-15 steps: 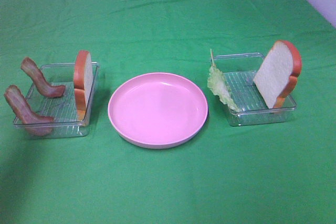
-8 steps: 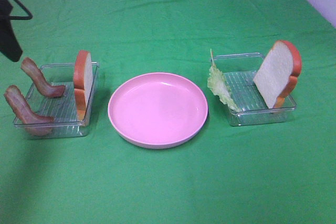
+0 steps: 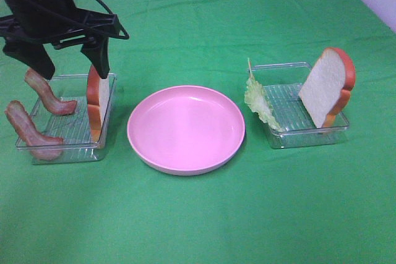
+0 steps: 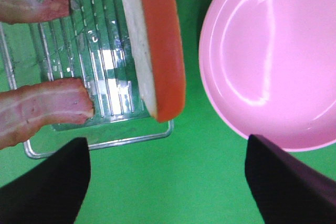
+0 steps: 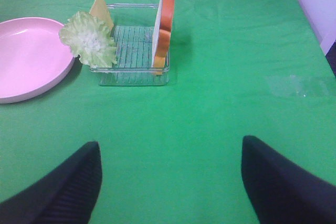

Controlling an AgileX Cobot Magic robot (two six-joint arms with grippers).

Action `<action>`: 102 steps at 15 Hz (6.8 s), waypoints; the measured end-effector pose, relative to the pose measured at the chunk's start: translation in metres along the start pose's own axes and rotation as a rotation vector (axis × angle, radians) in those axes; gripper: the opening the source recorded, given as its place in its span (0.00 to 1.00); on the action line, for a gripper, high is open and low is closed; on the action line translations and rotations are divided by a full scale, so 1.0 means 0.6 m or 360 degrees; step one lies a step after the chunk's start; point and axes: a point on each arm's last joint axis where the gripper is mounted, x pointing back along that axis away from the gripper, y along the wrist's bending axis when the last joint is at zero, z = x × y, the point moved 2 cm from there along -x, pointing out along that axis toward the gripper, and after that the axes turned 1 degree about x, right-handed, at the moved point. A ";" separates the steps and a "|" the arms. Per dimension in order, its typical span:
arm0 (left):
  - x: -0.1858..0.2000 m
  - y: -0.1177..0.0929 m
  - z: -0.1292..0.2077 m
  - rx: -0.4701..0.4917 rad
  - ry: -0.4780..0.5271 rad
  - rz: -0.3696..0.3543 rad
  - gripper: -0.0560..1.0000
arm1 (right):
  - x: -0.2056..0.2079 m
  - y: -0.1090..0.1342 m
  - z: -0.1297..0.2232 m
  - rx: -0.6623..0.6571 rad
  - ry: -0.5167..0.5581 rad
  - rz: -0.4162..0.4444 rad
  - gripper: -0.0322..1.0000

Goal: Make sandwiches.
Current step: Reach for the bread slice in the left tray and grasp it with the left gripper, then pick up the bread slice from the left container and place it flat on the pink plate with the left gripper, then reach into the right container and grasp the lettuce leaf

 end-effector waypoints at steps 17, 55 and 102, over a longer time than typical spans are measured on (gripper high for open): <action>-0.114 -0.014 -0.034 0.0029 0.0065 -0.0208 0.49 | 0.000 0.000 0.000 0.0000 0.0000 0.0000 0.71; -0.202 -0.100 -0.046 0.0069 0.0265 0.1121 0.25 | 0.000 0.000 0.000 0.0000 0.0000 0.0000 0.71; 0.270 0.113 0.331 -0.0536 -0.0575 0.0076 0.69 | 0.000 0.000 0.000 0.0000 0.0000 0.0000 0.71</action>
